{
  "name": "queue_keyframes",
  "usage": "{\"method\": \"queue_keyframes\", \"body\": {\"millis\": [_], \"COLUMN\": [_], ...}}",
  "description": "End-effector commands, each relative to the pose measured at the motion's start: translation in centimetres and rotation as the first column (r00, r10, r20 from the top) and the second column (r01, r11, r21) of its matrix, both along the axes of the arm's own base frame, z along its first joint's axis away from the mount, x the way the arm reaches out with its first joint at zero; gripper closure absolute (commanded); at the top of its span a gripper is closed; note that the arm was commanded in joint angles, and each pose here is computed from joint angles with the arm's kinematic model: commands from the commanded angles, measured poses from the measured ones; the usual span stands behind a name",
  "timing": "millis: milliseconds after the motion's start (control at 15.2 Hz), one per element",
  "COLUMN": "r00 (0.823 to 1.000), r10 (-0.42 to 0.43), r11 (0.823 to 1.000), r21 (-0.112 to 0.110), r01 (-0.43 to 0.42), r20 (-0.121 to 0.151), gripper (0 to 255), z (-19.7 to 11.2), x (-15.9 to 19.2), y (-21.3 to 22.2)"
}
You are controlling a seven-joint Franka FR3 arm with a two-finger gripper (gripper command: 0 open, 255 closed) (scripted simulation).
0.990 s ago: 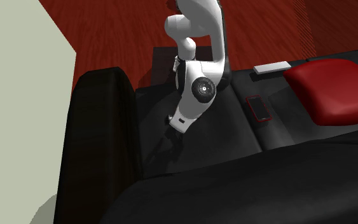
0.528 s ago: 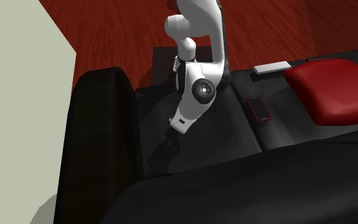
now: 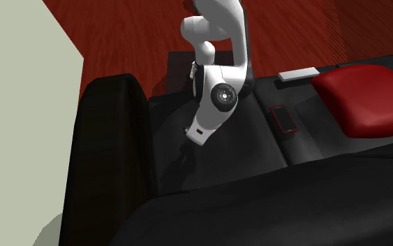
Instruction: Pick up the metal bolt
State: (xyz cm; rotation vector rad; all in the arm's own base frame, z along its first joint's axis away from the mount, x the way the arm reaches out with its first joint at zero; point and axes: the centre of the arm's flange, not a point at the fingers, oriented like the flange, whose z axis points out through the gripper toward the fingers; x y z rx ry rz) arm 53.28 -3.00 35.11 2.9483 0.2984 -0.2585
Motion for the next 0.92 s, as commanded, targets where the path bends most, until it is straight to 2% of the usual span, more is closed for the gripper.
{"method": "queue_keyframes", "body": {"millis": [0, 726, 858], "r00": [1.000, 1.000, 1.000], "r10": [0.000, 0.000, 0.000], "r11": [1.000, 1.000, 1.000], "r21": [0.000, 0.000, 0.000], "r01": [0.000, 0.000, 0.000], "r20": [0.000, 0.000, 0.000], "gripper": [255, 255, 255], "z": [1.0, 6.8, 6.8], "x": [0.1, 0.1, 0.1], "y": [0.0, 0.0, 0.0]}}
